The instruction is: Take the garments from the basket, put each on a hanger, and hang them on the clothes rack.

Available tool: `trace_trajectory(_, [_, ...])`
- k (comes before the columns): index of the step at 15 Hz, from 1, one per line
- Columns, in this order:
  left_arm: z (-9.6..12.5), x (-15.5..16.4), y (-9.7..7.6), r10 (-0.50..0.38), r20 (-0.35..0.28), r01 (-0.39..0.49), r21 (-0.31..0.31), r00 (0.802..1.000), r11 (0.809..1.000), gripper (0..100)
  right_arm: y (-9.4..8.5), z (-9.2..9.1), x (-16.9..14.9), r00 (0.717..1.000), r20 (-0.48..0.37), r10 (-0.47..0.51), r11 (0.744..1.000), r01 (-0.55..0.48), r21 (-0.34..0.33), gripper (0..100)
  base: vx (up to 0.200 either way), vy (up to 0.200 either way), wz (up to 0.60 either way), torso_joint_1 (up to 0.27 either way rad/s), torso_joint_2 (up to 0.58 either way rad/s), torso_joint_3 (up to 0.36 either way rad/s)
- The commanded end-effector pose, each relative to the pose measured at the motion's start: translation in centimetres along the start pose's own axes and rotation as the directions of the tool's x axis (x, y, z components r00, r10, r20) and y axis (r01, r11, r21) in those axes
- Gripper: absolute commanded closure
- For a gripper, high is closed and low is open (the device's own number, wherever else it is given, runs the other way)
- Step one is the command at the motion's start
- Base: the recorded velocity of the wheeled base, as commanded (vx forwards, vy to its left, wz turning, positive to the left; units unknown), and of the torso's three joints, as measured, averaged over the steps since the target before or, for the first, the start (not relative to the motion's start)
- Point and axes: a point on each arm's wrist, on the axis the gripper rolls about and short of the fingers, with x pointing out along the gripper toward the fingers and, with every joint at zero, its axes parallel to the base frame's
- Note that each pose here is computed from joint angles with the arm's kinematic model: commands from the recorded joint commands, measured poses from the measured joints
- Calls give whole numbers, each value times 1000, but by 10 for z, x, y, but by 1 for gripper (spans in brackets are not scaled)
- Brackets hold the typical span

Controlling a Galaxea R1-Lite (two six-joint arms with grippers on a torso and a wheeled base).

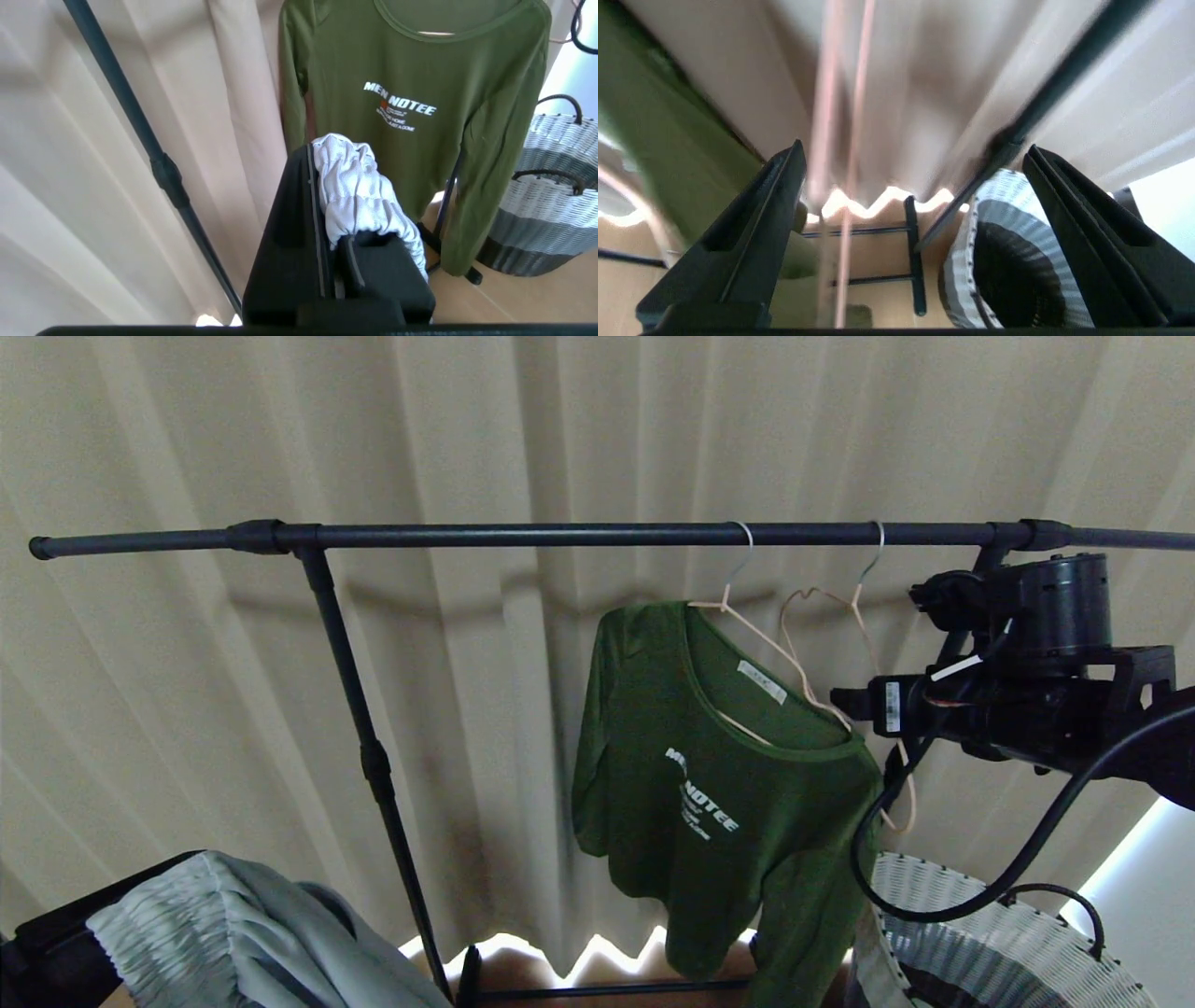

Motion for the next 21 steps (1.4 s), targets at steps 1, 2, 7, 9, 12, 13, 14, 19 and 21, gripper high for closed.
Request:
trace_trajectory(1, [0,0,0,0,0,0,0,1000,1000,100,7,-1,-6,1000,-1,24,1000,-24,-12,0,0,0,0,0,0,0])
trace_trajectory(2, [0,0,0,0,0,0,0,1000,1000,100,8,-2,-7,999,-18,28,999,-28,-19,0,0,0,0,0,0,0])
trace_trajectory(7, [0,0,0,0,0,0,0,1000,1000,100,9,0,-6,999,-24,25,1000,-26,-17,0,0,0,0,0,0,0])
trace_trajectory(9, [0,0,0,0,-1,0,0,1000,1000,100,9,0,-5,999,-27,25,1000,-25,-18,0,0,0,0,0,0,0])
trace_trajectory(12, [0,0,0,0,0,0,0,1000,1000,100,9,-2,-4,999,-35,23,999,-24,-21,0,0,0,0,0,0,0])
trace_trajectory(13, [1,-2,0,2,11,-2,1,1000,1000,100,9,-2,-4,999,-37,23,999,-24,-22,0,0,0,0,0,0,0])
trace_trajectory(14, [1,-2,0,3,12,-3,2,1000,1000,100,10,-3,-3,999,-40,24,999,-25,-23,100,0,0,0,0,0,0])
trace_trajectory(19, [1,-3,0,3,17,-3,7,1000,1000,100,8,-3,-3,999,-38,20,1000,-21,-15,100,0,0,0,0,0,0])
trace_trajectory(21, [2,-3,0,4,18,-4,7,1000,1000,100,5,-2,-5,999,-33,14,1000,-15,-9,100,0,0,0,0,0,0])
